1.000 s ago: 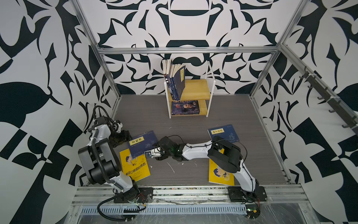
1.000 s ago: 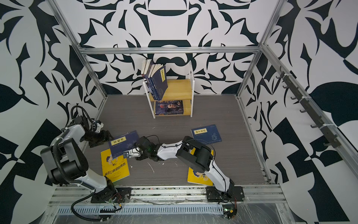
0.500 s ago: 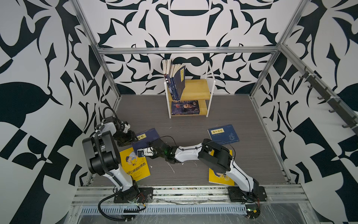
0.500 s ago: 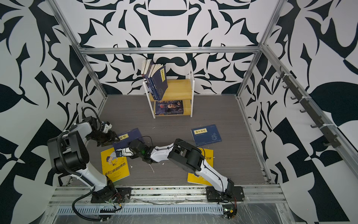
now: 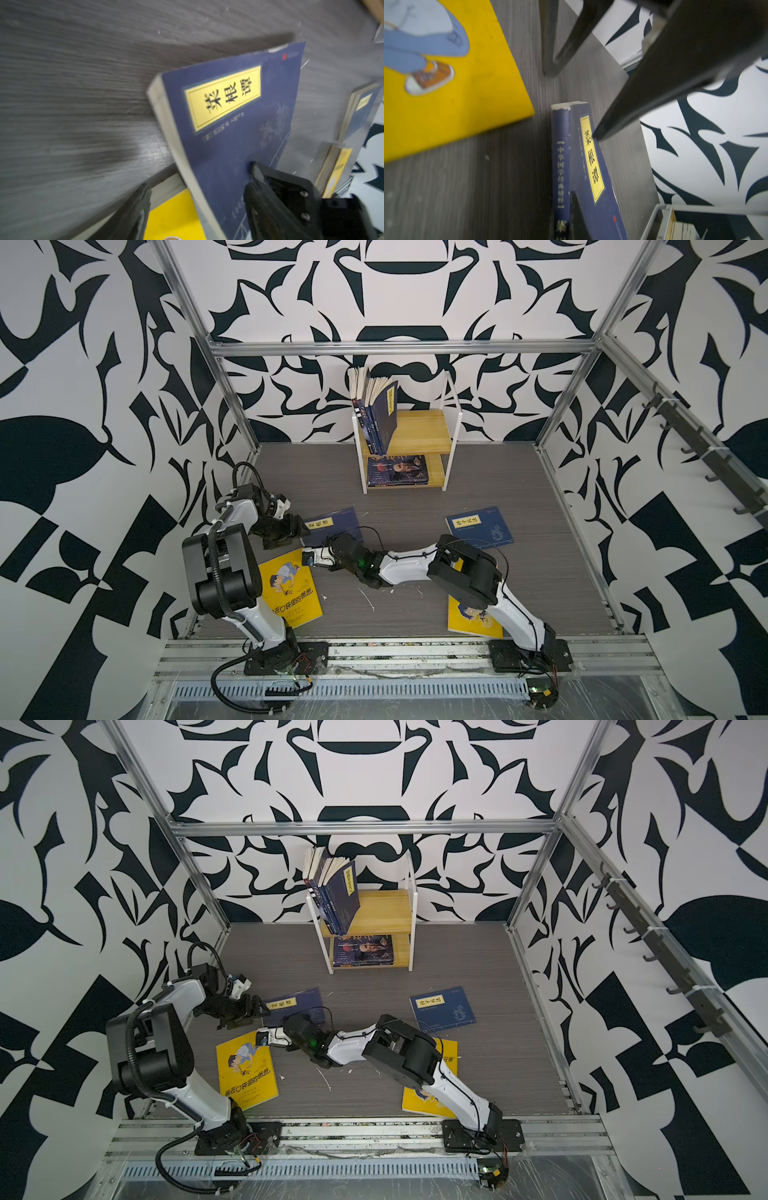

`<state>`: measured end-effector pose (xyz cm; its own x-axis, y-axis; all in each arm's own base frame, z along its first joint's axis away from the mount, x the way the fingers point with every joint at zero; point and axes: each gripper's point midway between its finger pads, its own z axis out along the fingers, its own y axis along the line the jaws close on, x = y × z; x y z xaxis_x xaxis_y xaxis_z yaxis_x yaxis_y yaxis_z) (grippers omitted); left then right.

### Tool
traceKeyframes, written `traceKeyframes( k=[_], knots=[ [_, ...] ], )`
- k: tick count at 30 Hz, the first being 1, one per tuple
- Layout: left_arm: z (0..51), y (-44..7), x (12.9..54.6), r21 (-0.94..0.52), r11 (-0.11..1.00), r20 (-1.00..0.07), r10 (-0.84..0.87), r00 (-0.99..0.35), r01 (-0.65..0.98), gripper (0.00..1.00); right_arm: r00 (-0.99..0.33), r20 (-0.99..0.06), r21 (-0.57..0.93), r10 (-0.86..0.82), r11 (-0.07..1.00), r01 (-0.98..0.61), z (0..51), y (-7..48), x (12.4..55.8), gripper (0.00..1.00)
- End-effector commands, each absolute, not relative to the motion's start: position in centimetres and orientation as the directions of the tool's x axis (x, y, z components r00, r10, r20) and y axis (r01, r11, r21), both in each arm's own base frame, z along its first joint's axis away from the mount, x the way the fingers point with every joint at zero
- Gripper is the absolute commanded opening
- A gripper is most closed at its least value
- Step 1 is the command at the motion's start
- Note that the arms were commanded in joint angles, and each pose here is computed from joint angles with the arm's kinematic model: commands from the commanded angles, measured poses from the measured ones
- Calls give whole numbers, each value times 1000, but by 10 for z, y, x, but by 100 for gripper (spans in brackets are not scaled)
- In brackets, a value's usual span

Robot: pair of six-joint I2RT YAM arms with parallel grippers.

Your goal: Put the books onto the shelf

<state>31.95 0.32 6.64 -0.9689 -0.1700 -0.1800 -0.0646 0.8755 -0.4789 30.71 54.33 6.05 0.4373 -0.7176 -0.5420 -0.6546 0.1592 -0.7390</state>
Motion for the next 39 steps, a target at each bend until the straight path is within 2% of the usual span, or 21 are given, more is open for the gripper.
traceKeyframes(
  k=[1,3,5,12,17,25,32,39],
  knots=[
    [99,1,333,-498,866,-262,-198,-944,-43,82,381,-616,-714,-690,284,-640,99,528,319,0],
    [108,2,337,-494,869,-292,-207,-934,-38,84,373,-621,-714,-689,302,-632,107,518,319,0],
    [114,2,340,-494,869,-317,-214,-924,-32,90,351,-644,-703,-680,344,-623,119,508,321,0],
    [124,9,346,-472,881,-403,-241,-883,-25,99,286,-773,-607,-567,529,-593,184,472,317,0],
    [133,8,339,-486,874,-477,-268,-837,-3,100,226,-852,-514,-472,675,-529,231,444,320,0],
    [149,25,339,-495,868,-565,-353,-746,-37,100,194,-956,-290,-218,784,-549,313,415,304,0],
    [179,23,339,-480,877,-651,-344,-677,16,100,214,-977,-108,5,851,-514,387,372,305,0],
    [197,39,335,-454,891,-690,-357,-630,-8,100,264,-942,87,207,911,-404,437,317,330,0]
  ],
)
